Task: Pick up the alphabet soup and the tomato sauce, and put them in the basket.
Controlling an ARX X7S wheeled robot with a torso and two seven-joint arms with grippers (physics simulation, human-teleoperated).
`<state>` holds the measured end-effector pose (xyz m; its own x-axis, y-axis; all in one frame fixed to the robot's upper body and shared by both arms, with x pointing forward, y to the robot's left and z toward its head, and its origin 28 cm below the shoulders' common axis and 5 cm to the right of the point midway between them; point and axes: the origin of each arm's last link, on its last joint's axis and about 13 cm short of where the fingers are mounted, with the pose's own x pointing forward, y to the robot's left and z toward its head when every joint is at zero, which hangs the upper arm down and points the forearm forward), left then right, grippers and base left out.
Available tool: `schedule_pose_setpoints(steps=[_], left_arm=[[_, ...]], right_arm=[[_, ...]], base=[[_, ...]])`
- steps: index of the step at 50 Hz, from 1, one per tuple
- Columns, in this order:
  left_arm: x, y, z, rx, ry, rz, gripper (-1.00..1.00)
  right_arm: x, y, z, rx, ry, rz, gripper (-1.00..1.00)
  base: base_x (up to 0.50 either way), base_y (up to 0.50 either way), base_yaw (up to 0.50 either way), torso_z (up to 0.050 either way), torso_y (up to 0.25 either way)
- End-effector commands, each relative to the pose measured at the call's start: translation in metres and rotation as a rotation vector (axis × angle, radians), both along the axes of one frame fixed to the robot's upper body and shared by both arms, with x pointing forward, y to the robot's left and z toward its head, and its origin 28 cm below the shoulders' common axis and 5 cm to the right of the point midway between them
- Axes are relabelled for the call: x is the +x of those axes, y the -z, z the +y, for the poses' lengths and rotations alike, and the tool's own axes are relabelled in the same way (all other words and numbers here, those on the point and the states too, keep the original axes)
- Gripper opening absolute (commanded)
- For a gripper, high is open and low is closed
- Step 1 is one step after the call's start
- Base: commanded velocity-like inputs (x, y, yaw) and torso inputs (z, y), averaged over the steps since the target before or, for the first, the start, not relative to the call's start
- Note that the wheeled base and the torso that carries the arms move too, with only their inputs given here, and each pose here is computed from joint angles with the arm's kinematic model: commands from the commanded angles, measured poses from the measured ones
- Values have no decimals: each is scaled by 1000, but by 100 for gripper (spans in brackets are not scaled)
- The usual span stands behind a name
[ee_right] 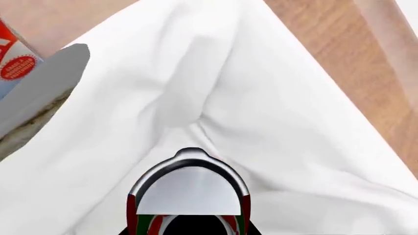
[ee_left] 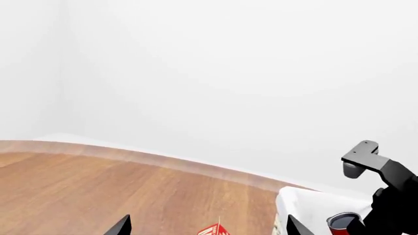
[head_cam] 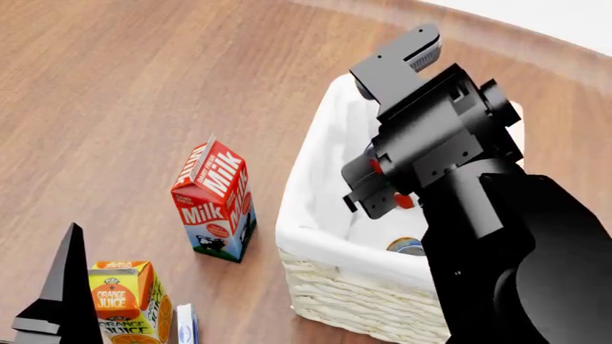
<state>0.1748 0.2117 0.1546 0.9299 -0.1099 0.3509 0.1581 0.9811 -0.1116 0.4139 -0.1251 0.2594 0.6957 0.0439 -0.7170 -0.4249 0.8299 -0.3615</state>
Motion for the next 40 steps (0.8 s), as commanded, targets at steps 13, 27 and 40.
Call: schedule_pose_setpoints(steps=[13, 27, 40], left_arm=[[0, 0, 0, -2, 1, 2, 100], [0, 0, 1, -4, 0, -1, 100], [-2, -2, -2, -1, 8, -4, 100]], right_arm=[[1, 3, -2, -25, 9, -26, 100], [2, 1, -2, -23, -5, -35, 100], [-3, -6, -4, -29, -25, -42, 100]], base=[[0, 0, 0, 0, 0], [0, 0, 0, 0, 0], [0, 0, 0, 0, 0]])
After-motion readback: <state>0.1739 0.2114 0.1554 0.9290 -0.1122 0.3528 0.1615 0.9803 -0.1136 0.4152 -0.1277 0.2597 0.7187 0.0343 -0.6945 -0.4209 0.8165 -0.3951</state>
